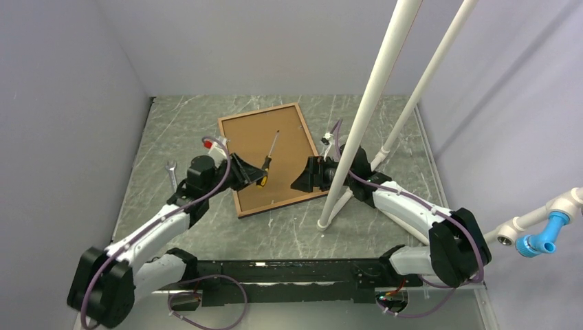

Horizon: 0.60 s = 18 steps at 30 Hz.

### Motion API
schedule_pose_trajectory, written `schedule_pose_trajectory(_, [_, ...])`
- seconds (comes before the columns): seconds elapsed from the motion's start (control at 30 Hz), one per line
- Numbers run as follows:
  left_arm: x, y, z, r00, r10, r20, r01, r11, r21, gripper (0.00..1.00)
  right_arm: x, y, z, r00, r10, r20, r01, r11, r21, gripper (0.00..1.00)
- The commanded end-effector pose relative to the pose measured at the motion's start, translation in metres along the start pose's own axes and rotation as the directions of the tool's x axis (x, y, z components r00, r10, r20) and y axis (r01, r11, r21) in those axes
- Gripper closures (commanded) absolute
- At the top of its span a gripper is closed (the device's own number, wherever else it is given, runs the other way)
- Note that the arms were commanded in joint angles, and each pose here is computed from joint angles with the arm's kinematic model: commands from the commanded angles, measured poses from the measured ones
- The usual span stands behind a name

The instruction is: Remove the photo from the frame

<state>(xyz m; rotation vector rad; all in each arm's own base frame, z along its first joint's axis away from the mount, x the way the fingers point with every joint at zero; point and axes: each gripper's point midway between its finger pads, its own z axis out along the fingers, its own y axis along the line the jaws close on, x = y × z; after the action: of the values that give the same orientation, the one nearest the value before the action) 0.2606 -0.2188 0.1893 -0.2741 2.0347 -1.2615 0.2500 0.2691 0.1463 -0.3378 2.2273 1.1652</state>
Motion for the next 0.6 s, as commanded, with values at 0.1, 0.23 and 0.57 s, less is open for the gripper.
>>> schedule_pose_trajectory(0.1, [0.006,-0.071,0.05,0.999,-0.051,-0.002,0.049,0.96,0.276,1.0,-0.022,0.035,-0.005,0.997,0.031,0.068,-0.019,0.987,-0.158,0.17])
schedule_pose_trajectory(0.23, [0.023,-0.076,0.058,0.999,-0.048,-0.003,0.047,0.953,0.3,1.0,-0.041,0.022,-0.018,0.976,0.153,0.153,-0.133,0.982,-0.135,0.19])
schedule_pose_trajectory(0.57, [0.051,-0.077,0.061,0.999,-0.035,-0.035,0.043,0.956,0.291,1.0,-0.054,0.013,-0.021,0.937,0.309,0.163,-0.267,0.934,-0.238,0.37])
